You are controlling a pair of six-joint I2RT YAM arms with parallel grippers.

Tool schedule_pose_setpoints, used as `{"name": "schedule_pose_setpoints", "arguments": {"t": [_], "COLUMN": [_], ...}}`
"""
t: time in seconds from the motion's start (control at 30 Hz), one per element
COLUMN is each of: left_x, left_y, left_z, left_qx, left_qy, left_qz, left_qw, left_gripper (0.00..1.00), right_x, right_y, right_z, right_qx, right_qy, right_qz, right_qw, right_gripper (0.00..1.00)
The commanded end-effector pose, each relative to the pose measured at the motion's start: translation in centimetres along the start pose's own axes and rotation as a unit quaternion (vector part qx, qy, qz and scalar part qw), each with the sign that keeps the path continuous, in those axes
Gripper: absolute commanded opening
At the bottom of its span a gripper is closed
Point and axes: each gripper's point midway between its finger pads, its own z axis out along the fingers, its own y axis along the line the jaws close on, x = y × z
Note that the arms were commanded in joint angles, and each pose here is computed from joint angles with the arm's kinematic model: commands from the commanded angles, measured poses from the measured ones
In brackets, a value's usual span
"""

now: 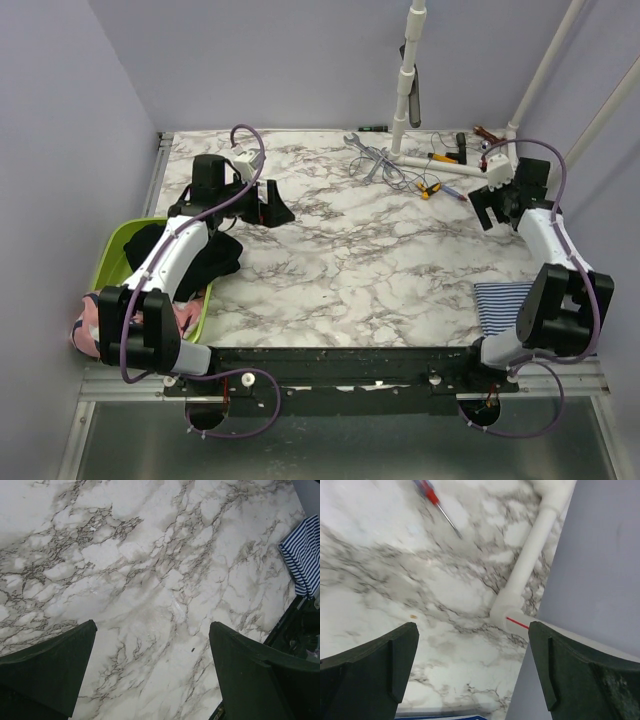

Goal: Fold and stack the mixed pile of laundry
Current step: Pick up the shorts from the bin.

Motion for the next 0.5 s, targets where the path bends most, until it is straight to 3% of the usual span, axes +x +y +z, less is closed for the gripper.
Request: {"name": "schedule_pose_setpoints", "arguments": {"t": [0.0, 0.13, 0.27, 0.37, 0.47], "left_x": [-1.9, -1.5, -0.7, -0.2, 0.5], "left_y": [-0.7, -0.8, -0.1, 2.2, 4.7], "left_z": [-2.0, -4.0, -7.3, -10.8, -14.6], "left_qx": [-0.015, -0.024, -0.055, -0.122, -0.198], "left_qy": [-0.011, 0.015, 0.036, 0.041, 0.043], "left_qz": [0.080, 0.128, 0.172, 0.173, 0.165], "left_qw": [0.997, 0.991, 0.983, 0.976, 0.965], "left_gripper": [0.98, 0.99, 0.99, 0.99, 0.99], "right_x": [-5.7, -9.0, -12.3, -14.3, -15.9], "right_y": [3.4, 6.9, 9.5, 10.8, 13.8], "right_z": [-3.2, -5.9, -9.4, -12.0, -14.5], "right_qx": [-0.055, -0.109, -0.167, -0.200, -0.239], "right_qy": [-0.100, -0.152, -0.223, -0.255, -0.284], "right_qz": [0.025, 0.072, 0.162, 0.239, 0.255], "right_qw": [0.993, 0.980, 0.947, 0.915, 0.893], "right_gripper": [1.00, 1.00, 1.00, 1.00, 1.00]}}
